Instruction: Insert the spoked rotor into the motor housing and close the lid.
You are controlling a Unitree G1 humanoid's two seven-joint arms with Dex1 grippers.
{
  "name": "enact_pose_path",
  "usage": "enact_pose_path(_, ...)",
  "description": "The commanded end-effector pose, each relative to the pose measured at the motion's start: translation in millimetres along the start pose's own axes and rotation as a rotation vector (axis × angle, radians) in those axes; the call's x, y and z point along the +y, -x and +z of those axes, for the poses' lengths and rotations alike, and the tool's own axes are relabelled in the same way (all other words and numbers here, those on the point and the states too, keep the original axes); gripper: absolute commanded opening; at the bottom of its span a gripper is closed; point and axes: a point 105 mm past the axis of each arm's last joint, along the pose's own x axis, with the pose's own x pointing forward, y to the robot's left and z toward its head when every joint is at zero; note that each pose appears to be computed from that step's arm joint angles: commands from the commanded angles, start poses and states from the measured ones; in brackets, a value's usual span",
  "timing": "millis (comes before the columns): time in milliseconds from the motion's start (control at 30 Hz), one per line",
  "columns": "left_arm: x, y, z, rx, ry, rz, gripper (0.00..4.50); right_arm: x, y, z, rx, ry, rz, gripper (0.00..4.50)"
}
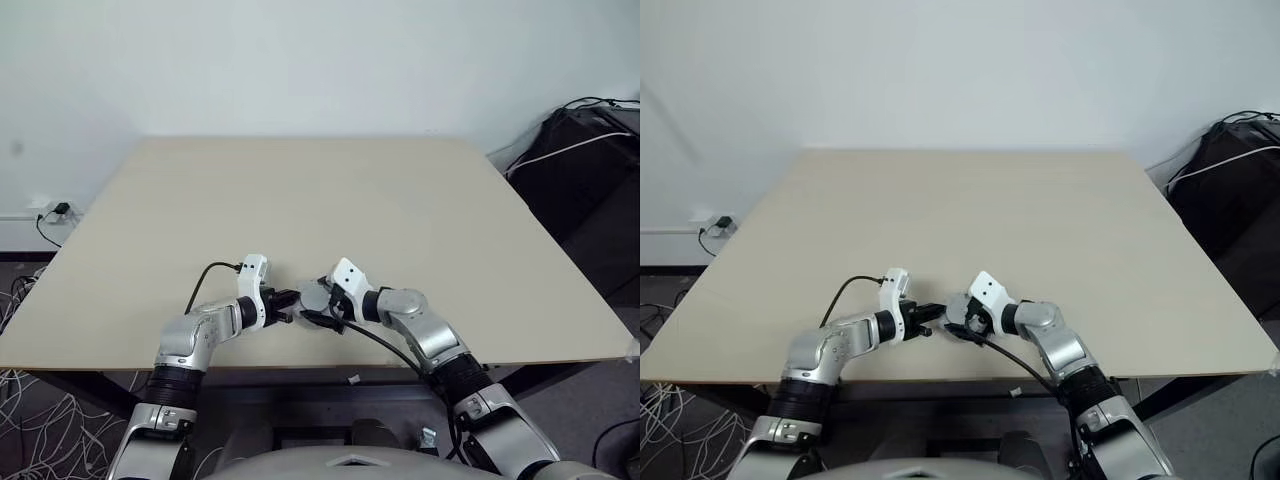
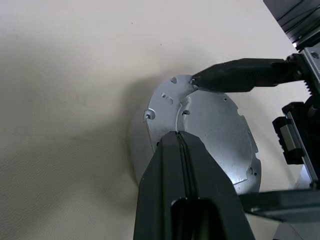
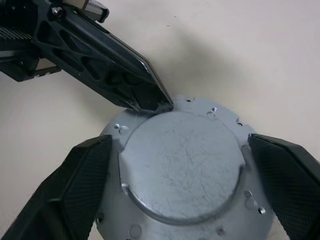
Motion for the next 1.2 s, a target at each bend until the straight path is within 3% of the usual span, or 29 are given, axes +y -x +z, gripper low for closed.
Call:
enact_pose_path(33, -3.9, -6.6, -22.8, 0.09, 0.033, -0.011, 0.0, -3.9, 9.1, 9.1, -0.028, 0.013, -0.016, 4.47)
enact_pose_path(300, -5.6, -8.0, -23.1, 0.091, 0.03, -0.023, 0.0, -10.5, 43.1, 37.0, -0.142, 0.031, -0.076, 4.47)
enact_pose_path(433, -6.8, -9.1, -22.8, 0.092, 0.027, -0.03, 0.0, -15.2, 59.9, 32.9, -0.141, -0.011, -0.123, 4.47)
enact_pose_path(667, -7.6, -10.0, -21.2, 0.088, 0.019, -0.037, 0.0, -17.3, 69.1, -5.5, -0.108, -0.325, -0.232, 4.47)
enact_pose_path(933, -8.5, -10.6, -22.9, 0.09, 0.025, -0.041, 0.0, -9.7, 60.5, -12.9, -0.202, -0.713, -0.213, 4.47)
enact_pose_path(1200, -8.7, -9.6, -23.0, 0.086, 0.029, -0.041, 0.0, -6.4, 45.6, -25.8, -0.181, -0.86, -0.232, 4.47)
